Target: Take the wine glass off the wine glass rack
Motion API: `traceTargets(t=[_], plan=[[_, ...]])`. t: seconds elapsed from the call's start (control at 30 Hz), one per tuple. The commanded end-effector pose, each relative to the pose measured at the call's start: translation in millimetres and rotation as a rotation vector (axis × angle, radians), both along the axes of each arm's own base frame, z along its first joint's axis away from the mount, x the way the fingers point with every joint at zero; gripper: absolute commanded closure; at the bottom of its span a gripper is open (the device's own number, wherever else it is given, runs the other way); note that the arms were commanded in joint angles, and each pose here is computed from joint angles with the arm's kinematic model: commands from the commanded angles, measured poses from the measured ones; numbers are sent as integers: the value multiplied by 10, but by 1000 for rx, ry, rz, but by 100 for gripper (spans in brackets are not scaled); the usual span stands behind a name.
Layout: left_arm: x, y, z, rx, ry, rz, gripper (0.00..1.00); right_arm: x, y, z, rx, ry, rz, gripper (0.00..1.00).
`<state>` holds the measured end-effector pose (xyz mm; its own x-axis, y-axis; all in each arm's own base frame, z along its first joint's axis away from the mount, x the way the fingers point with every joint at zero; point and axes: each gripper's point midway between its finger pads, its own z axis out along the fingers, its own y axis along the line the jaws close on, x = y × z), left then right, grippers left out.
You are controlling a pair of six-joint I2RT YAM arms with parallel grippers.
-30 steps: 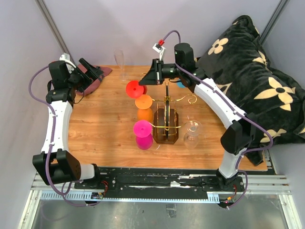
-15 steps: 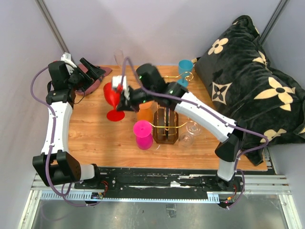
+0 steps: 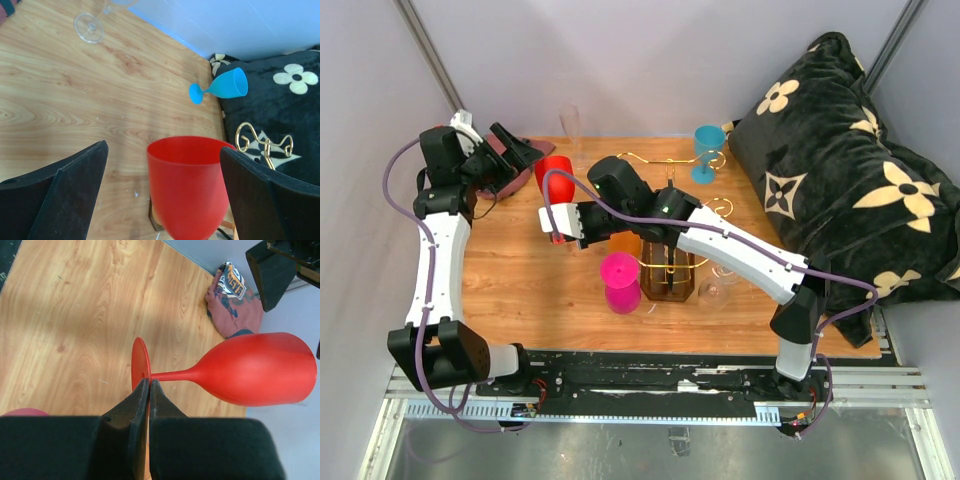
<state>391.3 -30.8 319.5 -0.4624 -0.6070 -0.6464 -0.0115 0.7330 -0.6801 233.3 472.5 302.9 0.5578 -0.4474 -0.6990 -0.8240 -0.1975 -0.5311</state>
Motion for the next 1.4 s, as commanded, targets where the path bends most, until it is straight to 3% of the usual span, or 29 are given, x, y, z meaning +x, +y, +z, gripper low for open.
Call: traceTargets(t=[0.0,0.43,0.87,1.23,1.37], plan=[[-107,-55,122,38,-15,-48,0,49,34,78,4,-96,5,99],[-205,-377,77,-7,14,-194,0,47,175,105,14,-108,33,99],[-216,-377,-229,41,108,-201,0,-10,203,172,23,-139,43,99],[-164,-475,-210,17,89,-242,0,-78,177,153,9,-154,59,99],[-162,-456,-222,26,93,-236,8,-34,157,133,-1,-166,37,99]])
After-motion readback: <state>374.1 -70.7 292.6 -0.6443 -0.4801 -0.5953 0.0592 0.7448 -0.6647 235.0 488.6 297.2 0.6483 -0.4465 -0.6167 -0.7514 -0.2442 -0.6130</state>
